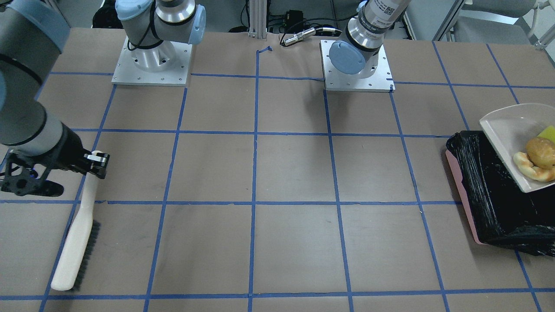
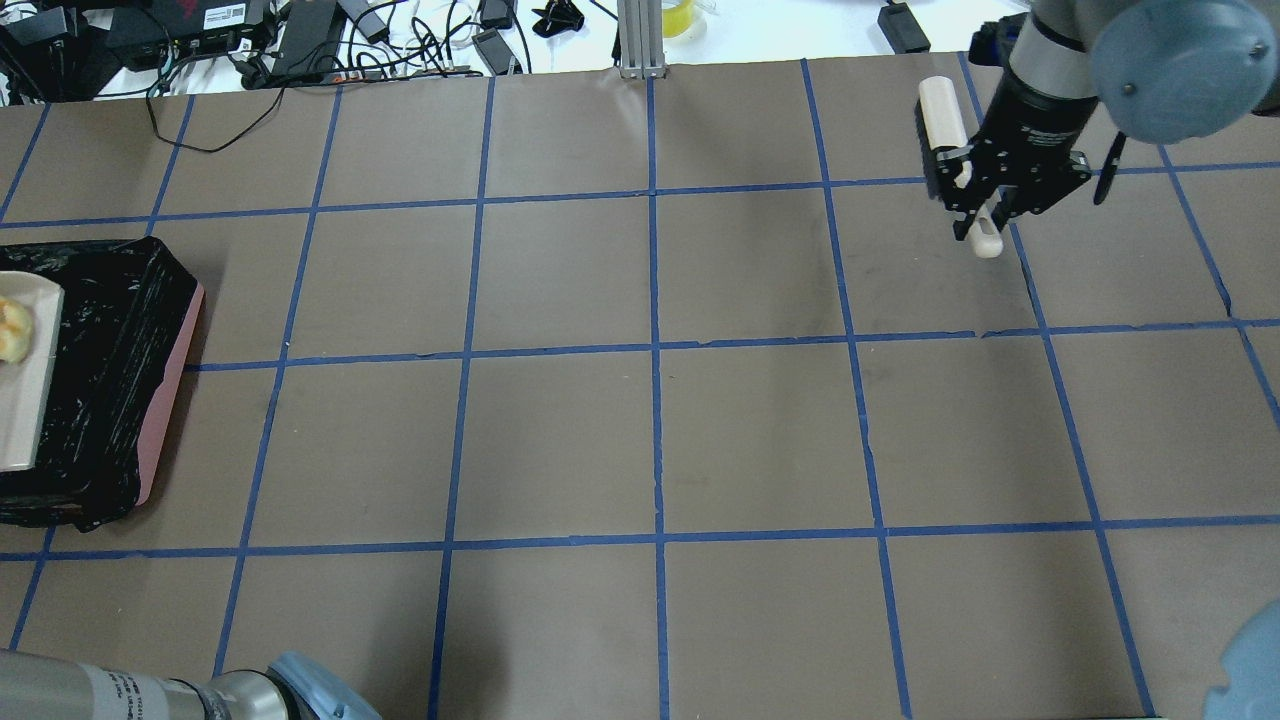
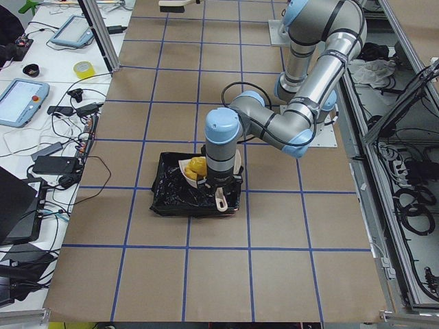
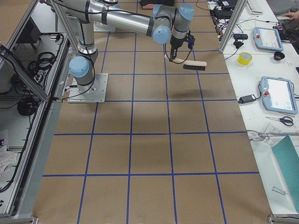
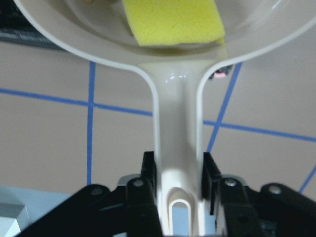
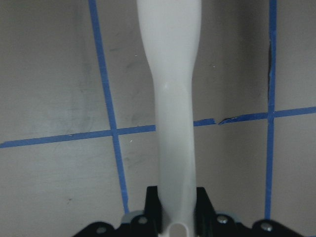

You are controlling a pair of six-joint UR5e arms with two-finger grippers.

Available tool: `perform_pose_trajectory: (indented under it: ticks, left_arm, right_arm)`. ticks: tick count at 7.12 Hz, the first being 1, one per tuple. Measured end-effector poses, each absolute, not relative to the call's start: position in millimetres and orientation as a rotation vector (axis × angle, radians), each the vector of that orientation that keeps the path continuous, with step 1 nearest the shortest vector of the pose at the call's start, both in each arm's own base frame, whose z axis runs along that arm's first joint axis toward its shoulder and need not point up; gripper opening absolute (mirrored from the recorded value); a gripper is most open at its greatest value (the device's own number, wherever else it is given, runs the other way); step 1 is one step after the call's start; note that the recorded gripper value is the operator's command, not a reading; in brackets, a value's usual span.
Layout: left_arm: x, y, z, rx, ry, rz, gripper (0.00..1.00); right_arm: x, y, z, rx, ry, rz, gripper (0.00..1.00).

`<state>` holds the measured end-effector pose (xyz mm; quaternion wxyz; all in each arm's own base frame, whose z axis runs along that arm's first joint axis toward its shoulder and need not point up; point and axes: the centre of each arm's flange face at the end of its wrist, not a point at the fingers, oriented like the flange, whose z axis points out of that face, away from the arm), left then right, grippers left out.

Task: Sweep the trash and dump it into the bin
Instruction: 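Tilt the dustpan with the left gripper to dump items into the black bin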

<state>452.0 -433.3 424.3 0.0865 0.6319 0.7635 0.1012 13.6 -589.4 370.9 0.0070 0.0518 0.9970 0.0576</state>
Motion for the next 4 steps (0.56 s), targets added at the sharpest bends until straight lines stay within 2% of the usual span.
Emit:
perform_pose_trajectory:
  ticks: [1,4]
  left_arm:
    - [456.9,-434.8,431.0,1.857,2.212,0.416,0.00]
    - [426.3,-487.2,442.5,1.955,1.712,0.642,0.00]
  right_arm:
    - [-20.3,-591.2,359.9,0.176,3.109,0.188,0.00]
    - [-70.1,-585.2,321.4,0.183,3.112,0.173,0.00]
